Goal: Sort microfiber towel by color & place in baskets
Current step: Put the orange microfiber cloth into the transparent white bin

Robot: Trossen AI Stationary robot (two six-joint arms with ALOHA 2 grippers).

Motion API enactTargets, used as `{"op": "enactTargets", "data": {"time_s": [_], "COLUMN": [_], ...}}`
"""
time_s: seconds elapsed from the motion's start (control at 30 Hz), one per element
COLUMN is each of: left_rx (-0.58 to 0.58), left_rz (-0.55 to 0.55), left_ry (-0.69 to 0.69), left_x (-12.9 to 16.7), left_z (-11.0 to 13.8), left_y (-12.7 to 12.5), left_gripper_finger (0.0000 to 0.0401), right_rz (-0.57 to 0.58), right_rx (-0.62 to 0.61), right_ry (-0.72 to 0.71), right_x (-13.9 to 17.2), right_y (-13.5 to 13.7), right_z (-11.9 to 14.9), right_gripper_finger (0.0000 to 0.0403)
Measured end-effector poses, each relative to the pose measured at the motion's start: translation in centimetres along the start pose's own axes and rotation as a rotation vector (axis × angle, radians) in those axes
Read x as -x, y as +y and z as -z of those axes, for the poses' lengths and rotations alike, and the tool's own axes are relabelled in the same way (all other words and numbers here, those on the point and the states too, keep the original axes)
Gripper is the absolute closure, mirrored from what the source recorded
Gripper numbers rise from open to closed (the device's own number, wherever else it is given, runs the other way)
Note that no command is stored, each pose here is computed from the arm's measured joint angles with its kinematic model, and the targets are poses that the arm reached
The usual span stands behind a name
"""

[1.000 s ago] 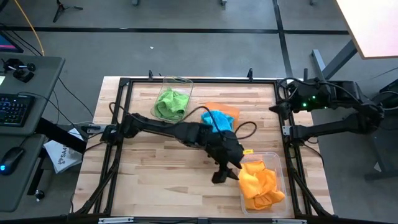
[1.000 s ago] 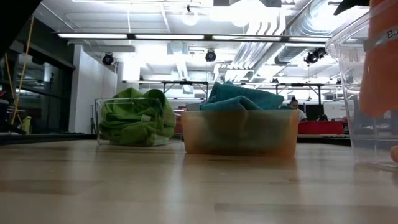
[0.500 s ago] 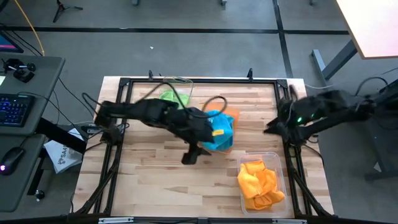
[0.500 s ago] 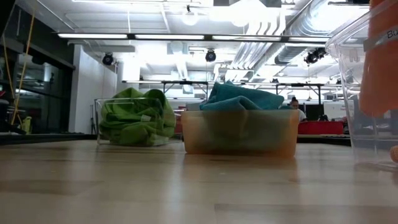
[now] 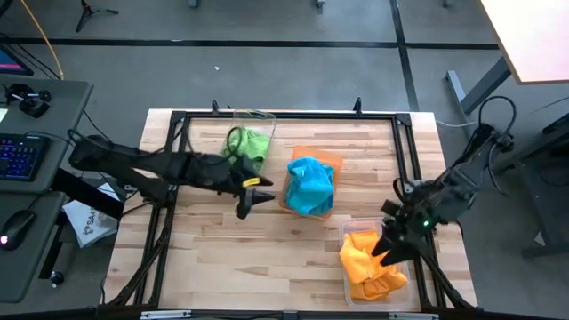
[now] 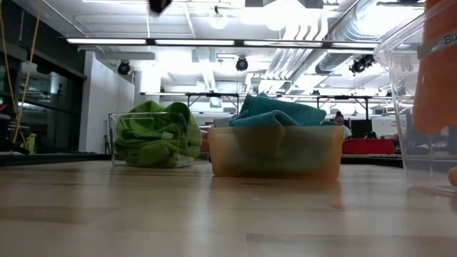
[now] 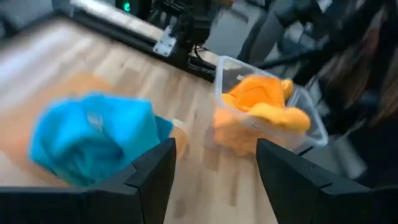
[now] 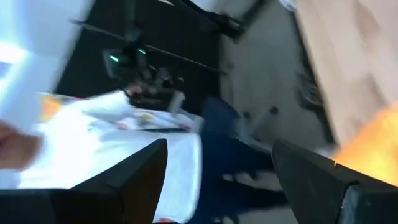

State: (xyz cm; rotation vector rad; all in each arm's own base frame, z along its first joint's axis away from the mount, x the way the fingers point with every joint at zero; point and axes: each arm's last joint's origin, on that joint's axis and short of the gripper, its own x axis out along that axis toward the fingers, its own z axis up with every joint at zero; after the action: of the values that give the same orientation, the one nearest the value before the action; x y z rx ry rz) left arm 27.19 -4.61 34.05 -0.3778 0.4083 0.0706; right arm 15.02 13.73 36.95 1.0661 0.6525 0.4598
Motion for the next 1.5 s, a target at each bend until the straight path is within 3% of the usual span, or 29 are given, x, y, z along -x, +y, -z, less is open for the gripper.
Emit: {"op": "enactTargets", "data": {"time_s": [0.13,0.27,0.57,0.9,1.07,1.2,1.3,1.5], "left_rx": [0.212,0.31,0.257,0.218,0.227,0.24,0.222,0.136], "left_rz": [0.059,0.117,0.07,0.053,0.072,0.111,0.139,0.158], "left_ry": [-0.057,-0.103,-0.167,-0.176,-0.204,-0.261,-0.315,-0.393], "left_x": [-0.2,-0.2,-0.1,-0.1,0.0,0.6,1.7,3.9], "left_z": [4.6,7.1,7.4,7.4,7.1,6.4,5.6,4.5], "left_y": [1.5,1.9,1.8,1.9,1.7,1.5,1.4,1.6], "left_gripper_finger": [0.019,0.019,0.019,0.019,0.019,0.019,0.019,0.019], "right_rz": [0.233,0.43,0.711,1.093,1.135,1.111,1.096,1.011], "right_rx": [-0.04,-0.035,0.071,0.182,0.25,0.245,0.249,0.267], "right_ry": [0.159,0.318,0.452,0.57,0.686,0.787,0.814,0.727], "right_x": [-2.7,-5.6,-11.6,-14.3,-15.9,-16.4,-15.9,-13.1], "right_y": [-1.0,-2.5,-7.5,-13.7,-16.7,-17.3,-15.8,-9.4], "right_z": [1.6,3.0,5.2,6.3,7.4,7.8,7.5,5.1], "right_gripper_finger": [0.0119,0.0119,0.0119,0.0119,0.0119,0.0119,0.0119,0.0119]}}
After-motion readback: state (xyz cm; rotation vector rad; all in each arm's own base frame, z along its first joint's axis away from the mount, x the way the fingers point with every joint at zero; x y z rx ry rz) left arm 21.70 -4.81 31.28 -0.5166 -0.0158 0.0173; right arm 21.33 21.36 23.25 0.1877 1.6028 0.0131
